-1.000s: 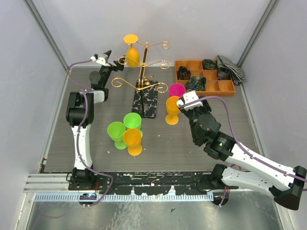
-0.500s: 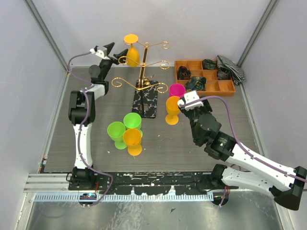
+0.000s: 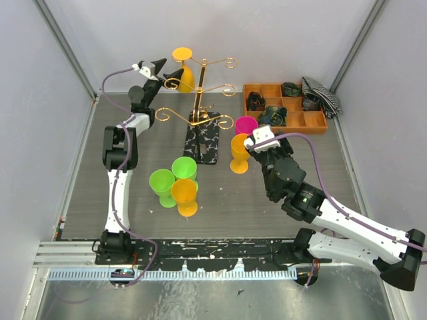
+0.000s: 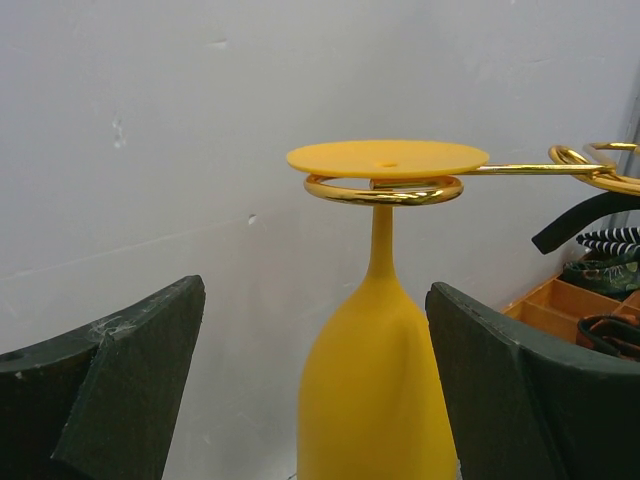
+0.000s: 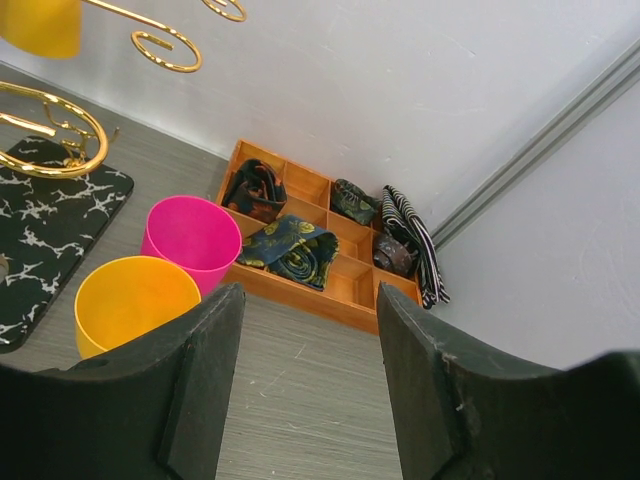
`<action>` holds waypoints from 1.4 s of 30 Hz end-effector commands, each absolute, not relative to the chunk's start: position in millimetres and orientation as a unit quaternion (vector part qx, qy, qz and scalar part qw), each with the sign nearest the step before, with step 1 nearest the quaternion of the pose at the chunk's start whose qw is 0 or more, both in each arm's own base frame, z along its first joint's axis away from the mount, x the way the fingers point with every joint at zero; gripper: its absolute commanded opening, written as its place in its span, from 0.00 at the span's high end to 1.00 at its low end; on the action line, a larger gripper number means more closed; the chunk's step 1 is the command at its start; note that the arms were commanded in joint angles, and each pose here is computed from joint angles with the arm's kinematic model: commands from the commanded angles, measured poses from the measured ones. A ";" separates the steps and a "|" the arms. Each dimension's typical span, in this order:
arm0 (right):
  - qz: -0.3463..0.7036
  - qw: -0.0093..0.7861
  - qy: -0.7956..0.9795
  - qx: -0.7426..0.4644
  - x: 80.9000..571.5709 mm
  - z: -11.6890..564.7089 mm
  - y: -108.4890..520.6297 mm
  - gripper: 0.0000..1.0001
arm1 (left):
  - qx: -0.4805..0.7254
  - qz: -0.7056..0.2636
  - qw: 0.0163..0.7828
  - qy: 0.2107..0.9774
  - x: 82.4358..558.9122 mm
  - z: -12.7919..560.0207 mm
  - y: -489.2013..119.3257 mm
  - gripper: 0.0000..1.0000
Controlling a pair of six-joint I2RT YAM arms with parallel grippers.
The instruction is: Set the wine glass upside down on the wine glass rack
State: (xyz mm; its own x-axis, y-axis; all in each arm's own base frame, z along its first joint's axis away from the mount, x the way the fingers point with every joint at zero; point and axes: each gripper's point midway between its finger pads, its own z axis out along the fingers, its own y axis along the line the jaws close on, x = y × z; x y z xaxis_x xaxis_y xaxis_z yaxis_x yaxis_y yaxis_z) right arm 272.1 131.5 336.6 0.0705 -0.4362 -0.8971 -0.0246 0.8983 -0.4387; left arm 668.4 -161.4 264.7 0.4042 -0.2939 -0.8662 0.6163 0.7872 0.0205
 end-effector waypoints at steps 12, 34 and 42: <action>-0.145 0.724 0.654 -0.163 276.5 340.0 131.8 0.39 | 0.212 -0.291 0.814 0.456 687.3 269.0 -194.7 0.04; -0.143 0.723 0.657 -0.161 274.0 335.6 127.2 0.39 | 0.191 -0.244 0.833 0.458 691.4 279.3 -182.2 0.83; -0.142 0.720 0.660 -0.161 274.3 332.3 127.6 0.40 | 0.162 -0.234 0.848 0.448 683.1 282.8 -162.3 0.90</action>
State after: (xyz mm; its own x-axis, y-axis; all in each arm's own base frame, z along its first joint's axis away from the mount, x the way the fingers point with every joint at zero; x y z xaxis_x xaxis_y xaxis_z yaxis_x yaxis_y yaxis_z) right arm 275.6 130.1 321.6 0.0639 -0.4649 -0.8831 -0.0207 0.8841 -0.4669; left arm 687.3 -182.8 264.8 0.4433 -0.2540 -0.8596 0.5871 0.8070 0.0643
